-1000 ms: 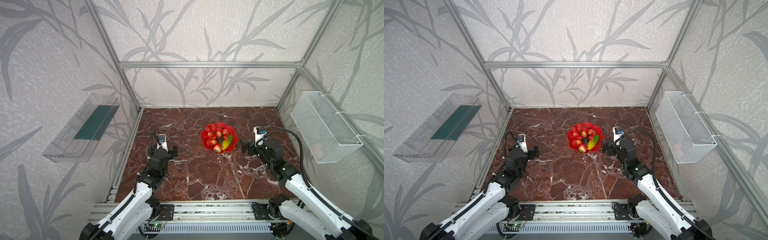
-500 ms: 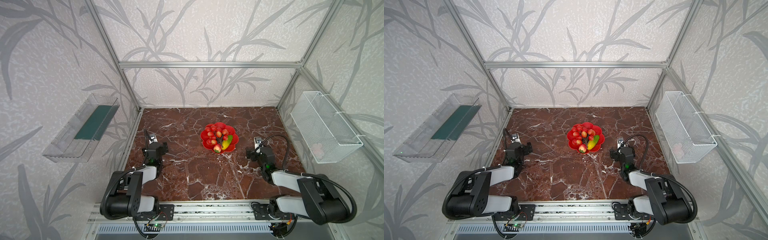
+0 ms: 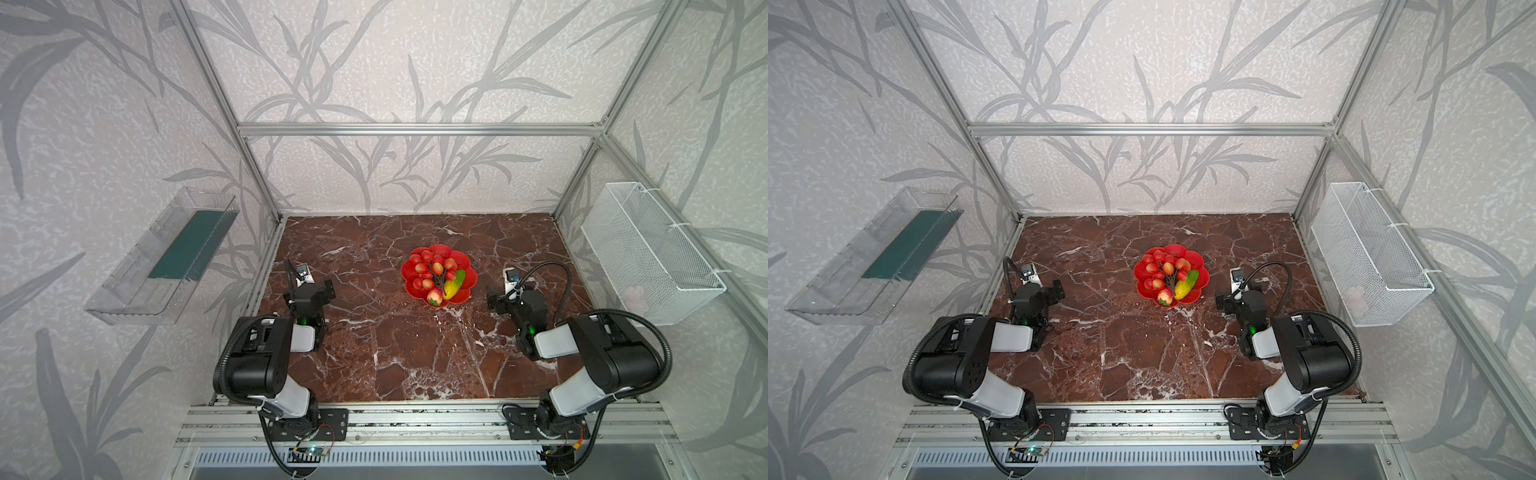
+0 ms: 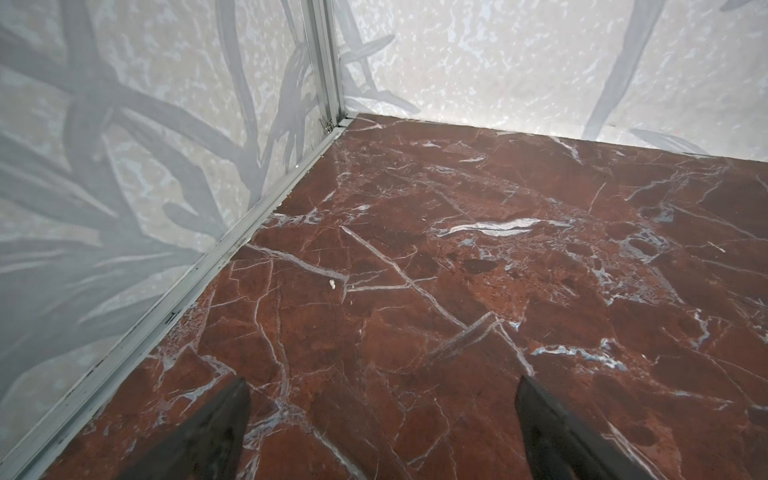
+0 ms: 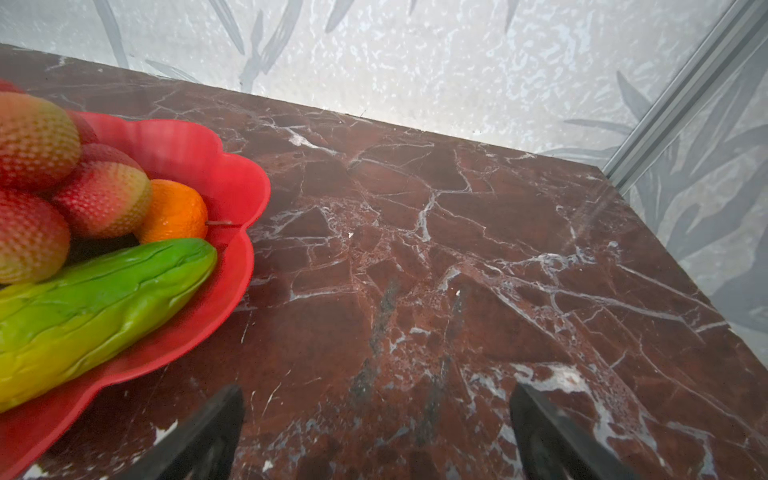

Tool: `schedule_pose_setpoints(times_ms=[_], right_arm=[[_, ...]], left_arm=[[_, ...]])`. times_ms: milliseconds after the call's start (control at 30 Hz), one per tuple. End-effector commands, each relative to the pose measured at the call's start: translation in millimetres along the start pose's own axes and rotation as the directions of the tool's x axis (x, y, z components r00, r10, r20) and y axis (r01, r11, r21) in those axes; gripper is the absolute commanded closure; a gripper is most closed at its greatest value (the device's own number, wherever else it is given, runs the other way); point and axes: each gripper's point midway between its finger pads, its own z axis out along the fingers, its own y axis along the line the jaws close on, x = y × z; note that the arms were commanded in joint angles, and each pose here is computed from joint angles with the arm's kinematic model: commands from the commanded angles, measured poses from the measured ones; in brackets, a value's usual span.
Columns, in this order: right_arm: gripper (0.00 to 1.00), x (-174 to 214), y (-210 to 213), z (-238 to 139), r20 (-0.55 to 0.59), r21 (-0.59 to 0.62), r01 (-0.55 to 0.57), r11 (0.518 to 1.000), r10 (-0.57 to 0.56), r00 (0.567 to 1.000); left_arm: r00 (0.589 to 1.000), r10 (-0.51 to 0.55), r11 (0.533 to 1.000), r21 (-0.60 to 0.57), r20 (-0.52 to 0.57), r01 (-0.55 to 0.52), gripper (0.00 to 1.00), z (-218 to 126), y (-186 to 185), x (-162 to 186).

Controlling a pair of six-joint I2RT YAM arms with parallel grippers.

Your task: Place and organize the fake fruits in the fruit bowl

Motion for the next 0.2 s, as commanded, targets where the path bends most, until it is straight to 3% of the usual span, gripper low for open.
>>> schedule_pose_setpoints(times_ms=[0,167], right_arm=[[0.01,-18.0,-1.5,1.6,0.071,0.004,0.002,1.000,-0.003,0.998],[0.01,-18.4,-0.2,2.1,0.067,-0.005,0.005,1.000,-0.005,0.998]], left_arm=[[0.999,0.003,1.000,0.014,0.034,-0.004,0.01,1.3,-4.0,-11.1],[0.999,0.008,0.999,0.033,0.040,-0.009,0.01,3.1,-6.4,-11.8]])
